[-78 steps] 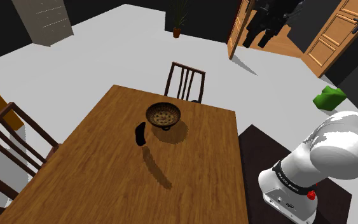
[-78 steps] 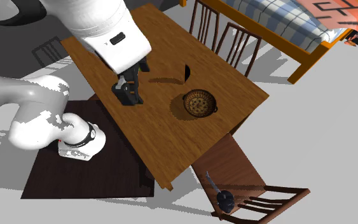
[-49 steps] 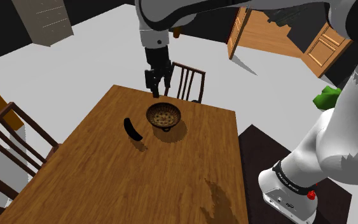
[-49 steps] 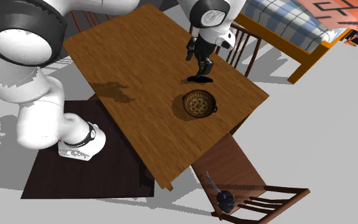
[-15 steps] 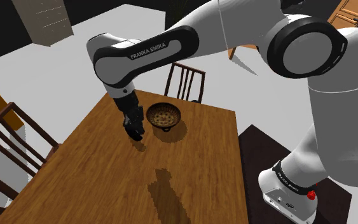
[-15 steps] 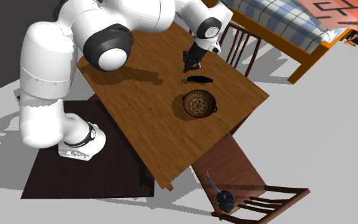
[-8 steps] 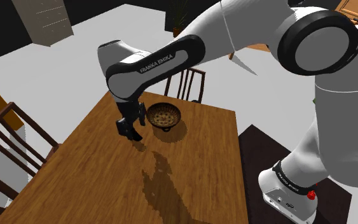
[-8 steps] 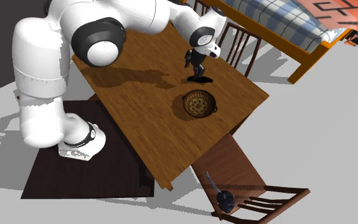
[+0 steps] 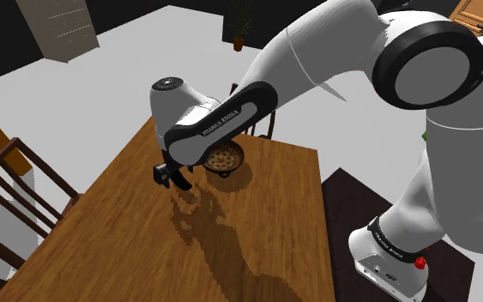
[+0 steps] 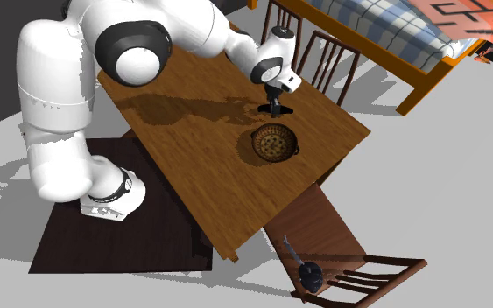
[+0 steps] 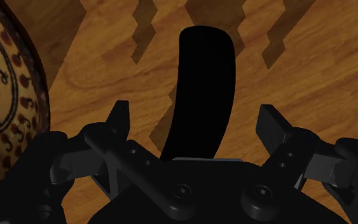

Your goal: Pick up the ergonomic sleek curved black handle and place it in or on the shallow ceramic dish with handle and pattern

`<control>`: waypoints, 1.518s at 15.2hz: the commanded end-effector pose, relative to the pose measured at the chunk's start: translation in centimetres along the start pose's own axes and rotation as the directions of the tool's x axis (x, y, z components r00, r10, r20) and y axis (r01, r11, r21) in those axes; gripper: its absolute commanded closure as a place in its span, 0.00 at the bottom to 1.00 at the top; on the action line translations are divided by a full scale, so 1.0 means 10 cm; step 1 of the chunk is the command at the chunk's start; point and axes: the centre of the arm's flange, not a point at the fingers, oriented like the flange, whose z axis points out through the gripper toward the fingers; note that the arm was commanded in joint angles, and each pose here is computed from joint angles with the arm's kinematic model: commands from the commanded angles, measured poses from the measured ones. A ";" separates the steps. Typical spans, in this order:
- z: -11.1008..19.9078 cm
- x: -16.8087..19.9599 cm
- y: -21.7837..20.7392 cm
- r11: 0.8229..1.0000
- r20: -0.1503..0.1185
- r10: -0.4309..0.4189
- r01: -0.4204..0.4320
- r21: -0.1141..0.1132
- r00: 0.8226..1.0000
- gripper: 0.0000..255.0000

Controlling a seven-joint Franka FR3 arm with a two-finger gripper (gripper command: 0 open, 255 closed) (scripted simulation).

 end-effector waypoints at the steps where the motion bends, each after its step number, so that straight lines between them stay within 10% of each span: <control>1: 0.11 0.00 0.01 1.000 -0.003 0.003 -0.003 0.001 1.000 0.00; 11: 0.20 0.00 0.01 1.000 -0.003 0.003 -0.003 0.001 1.000 0.00; 12: 0.20 0.00 0.01 1.000 -0.003 0.003 -0.003 0.001 1.000 1.00; 23: 0.09 0.00 0.01 1.000 -0.003 0.003 -0.003 0.001 1.000 1.00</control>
